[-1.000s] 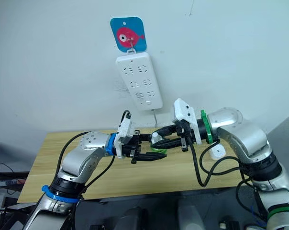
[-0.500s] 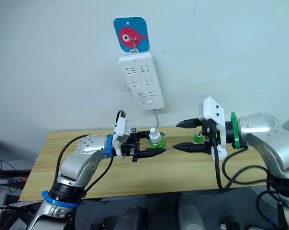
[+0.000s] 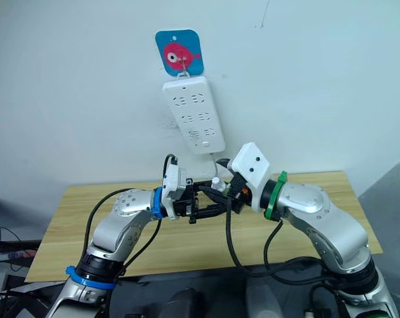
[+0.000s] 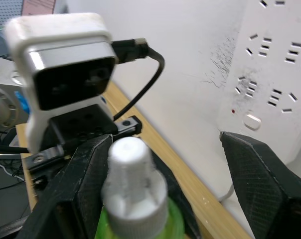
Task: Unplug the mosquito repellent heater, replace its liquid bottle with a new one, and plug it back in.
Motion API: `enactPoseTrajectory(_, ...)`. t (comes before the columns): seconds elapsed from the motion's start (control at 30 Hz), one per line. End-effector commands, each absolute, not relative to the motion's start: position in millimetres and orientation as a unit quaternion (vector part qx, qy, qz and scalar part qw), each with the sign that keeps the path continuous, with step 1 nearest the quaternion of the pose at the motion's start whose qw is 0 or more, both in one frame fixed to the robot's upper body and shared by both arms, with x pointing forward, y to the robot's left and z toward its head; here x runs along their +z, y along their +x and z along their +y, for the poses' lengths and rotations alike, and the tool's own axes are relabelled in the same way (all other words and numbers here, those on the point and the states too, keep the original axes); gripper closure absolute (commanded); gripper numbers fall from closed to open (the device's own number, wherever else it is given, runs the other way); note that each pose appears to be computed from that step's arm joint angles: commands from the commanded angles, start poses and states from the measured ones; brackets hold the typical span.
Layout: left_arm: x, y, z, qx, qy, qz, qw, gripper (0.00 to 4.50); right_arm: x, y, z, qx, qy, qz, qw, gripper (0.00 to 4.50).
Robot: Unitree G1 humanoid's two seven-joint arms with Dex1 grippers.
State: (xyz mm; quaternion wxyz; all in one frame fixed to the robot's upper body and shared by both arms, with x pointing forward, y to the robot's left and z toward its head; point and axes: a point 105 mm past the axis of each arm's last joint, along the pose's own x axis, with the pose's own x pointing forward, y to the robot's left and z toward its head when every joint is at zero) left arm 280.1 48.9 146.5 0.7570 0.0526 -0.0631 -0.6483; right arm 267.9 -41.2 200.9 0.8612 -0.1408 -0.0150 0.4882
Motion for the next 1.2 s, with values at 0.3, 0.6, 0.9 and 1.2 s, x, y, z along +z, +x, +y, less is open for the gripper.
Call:
enactPoseTrajectory(0.3,155,281,50,-0.644,0.060,-0.083,0.758,2.16,211,260,-98,0.487,-0.185,0.020,0.853,0.90)
enactPoseTrajectory(0.6,157,282,48,-0.643,0.059,-0.082,0.759,2.16,210,243,-78,0.529,-0.161,0.018,0.833,0.90)
enactPoseTrajectory(0.9,158,279,45,-0.650,0.057,-0.083,0.754,2.16,207,264,-38,0.507,-0.135,-0.013,0.851,0.90)
enactPoseTrajectory(1.2,156,278,47,-0.646,0.055,-0.081,0.757,2.16,215,269,-82,0.483,-0.134,0.013,0.865,0.90)
